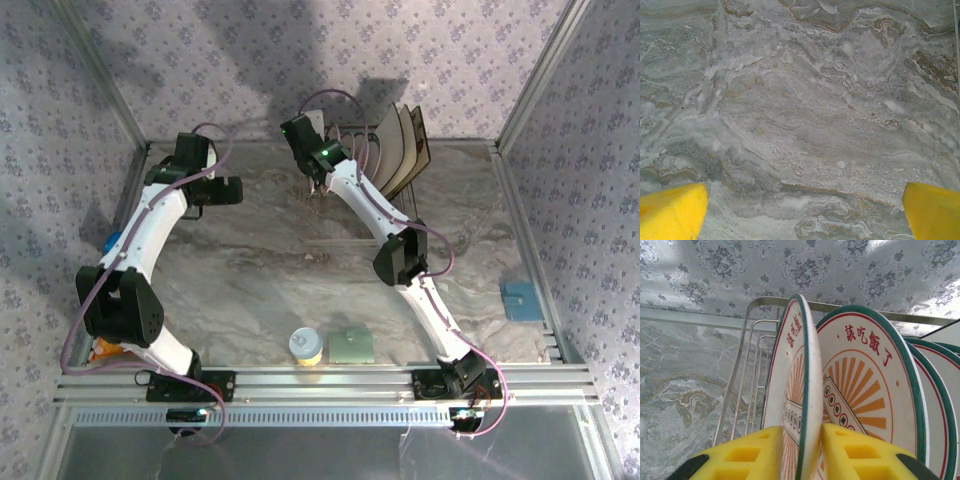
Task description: Unload the plates from the dish rack
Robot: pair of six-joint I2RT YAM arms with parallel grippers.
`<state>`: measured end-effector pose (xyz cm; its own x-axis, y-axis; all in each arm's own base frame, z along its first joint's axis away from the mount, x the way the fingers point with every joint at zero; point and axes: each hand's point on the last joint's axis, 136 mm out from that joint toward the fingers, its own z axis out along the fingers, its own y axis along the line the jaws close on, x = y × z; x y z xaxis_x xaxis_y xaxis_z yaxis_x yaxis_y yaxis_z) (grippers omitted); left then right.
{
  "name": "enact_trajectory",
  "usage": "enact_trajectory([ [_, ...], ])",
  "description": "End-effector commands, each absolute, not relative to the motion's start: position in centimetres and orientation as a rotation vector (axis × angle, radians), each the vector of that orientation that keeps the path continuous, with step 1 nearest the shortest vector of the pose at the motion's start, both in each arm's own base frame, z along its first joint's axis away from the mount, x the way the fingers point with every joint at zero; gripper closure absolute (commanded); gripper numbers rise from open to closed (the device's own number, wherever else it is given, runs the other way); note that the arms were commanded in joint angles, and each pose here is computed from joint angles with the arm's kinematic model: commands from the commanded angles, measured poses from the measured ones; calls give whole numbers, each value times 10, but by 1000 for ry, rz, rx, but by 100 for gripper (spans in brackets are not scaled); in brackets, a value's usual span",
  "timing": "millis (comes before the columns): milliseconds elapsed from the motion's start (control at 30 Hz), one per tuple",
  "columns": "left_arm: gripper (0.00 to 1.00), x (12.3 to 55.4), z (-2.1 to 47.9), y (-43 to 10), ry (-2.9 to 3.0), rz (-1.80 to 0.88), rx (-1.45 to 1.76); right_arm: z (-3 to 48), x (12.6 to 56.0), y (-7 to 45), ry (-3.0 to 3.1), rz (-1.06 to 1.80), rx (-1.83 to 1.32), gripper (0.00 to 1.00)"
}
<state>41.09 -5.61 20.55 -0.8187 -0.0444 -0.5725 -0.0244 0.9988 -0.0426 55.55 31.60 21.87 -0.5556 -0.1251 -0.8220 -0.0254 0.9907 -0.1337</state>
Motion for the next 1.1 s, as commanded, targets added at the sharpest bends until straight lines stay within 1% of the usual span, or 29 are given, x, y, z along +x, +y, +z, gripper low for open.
enact_trajectory([
  [0, 1, 409, 220, -60, 2490, -64, -33, 218, 561, 317, 2129, -142, -73, 77],
  [100, 1, 408, 220, -60, 2491, -63, -31, 217, 561, 319, 2129, -135, -72, 83],
  [267, 1, 408, 220, -59, 2495, -56, -31, 215, 561, 319, 2130, -133, -65, 89],
  [300, 1, 408, 220, -59, 2495, -55, -32, 215, 562, 319, 2130, -132, -63, 92],
  [467, 1, 409, 220, -60, 2495, -53, -31, 217, 562, 319, 2125, -127, -58, 94],
  [600, 1, 411, 220, -62, 2495, -55, -26, 222, 561, 319, 2118, -123, -54, 100],
  [900, 1, 411, 219, -63, 2498, -53, -19, 245, 559, 319, 2075, -110, -44, 100],
  [1067, 1, 412, 221, -63, 2493, -53, -17, 269, 553, 317, 2033, -124, -49, 100],
])
